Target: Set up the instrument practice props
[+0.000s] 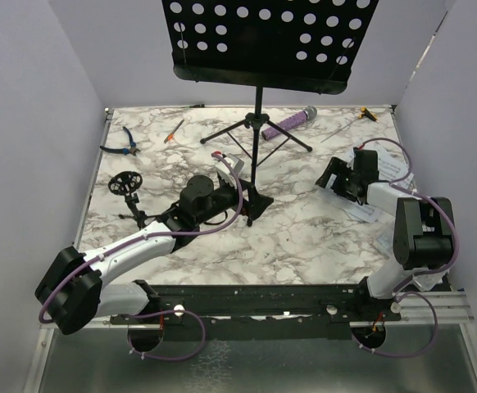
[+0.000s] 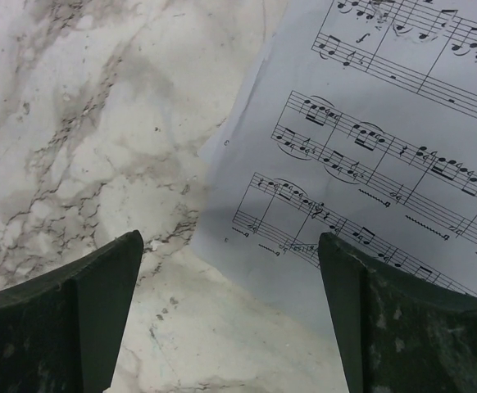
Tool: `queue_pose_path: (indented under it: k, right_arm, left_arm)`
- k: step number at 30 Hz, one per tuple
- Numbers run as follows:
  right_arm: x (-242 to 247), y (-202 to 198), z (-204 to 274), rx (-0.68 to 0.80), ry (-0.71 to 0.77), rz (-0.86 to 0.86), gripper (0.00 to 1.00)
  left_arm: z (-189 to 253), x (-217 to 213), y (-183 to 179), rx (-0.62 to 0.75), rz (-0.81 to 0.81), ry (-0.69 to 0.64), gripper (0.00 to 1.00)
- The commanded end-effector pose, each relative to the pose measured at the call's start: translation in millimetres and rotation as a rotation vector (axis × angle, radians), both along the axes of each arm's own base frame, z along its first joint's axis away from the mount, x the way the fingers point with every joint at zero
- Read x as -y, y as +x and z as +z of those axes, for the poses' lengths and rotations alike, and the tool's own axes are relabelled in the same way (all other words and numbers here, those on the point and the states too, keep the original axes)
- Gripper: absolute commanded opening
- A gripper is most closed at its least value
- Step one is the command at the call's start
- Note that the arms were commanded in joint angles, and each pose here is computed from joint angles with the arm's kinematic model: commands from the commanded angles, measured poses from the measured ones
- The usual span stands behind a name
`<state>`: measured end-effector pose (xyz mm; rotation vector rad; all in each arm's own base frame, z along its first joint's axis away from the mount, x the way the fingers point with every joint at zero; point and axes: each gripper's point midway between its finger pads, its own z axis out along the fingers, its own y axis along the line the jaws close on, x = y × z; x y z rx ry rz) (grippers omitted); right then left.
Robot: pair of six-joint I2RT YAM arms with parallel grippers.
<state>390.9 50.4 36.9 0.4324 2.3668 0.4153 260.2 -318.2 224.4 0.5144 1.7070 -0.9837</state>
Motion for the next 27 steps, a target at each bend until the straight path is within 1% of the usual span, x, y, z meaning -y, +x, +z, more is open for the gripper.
queue_pose_path:
  k: [1, 8, 12, 16, 19, 21, 24, 27]
  right_arm:
    - [-30.7, -32.9, -24.0, -0.126, 0.110, 0.081, 0.92]
    - [-97.2, -76.9, -38.7, -0.227, 0.226, 0.221, 0.92]
    - [-126.7, -99.0, -39.4, -0.247, 0.295, 0.283, 0.91]
    - [-146.9, -121.1, -30.0, -0.259, 0.331, 0.349, 0.91]
    - [-154.3, -124.1, -9.1, -0.211, 0.359, 0.400, 0.91]
    - [-146.8, -118.8, 3.3, -0.174, 0.303, 0.392, 0.91]
    - [-127.2, -103.1, 22.2, -0.098, 0.179, 0.331, 0.92]
    - [-111.7, -91.1, 41.8, -0.015, 0.099, 0.278, 0.95]
  left_arm:
    - [12.1, 7.2, 0.4, 0.038, -0.027, -0.004, 0.99]
    - [8.0, 10.4, 4.6, 0.026, -0.018, 0.004, 0.99]
    - [9.4, 9.1, 5.0, 0.032, -0.008, 0.003, 0.99]
    - [7.1, 6.7, 5.4, 0.032, 0.002, 0.008, 0.99]
    - [2.2, 7.4, 4.5, 0.023, -0.002, 0.016, 0.99]
    - [-2.8, 8.0, 5.0, 0.014, -0.002, 0.024, 0.99]
    - [-10.6, 10.1, 3.6, -0.004, -0.011, 0.034, 0.99]
    - [-15.7, 12.1, 2.4, -0.014, -0.017, 0.042, 0.99]
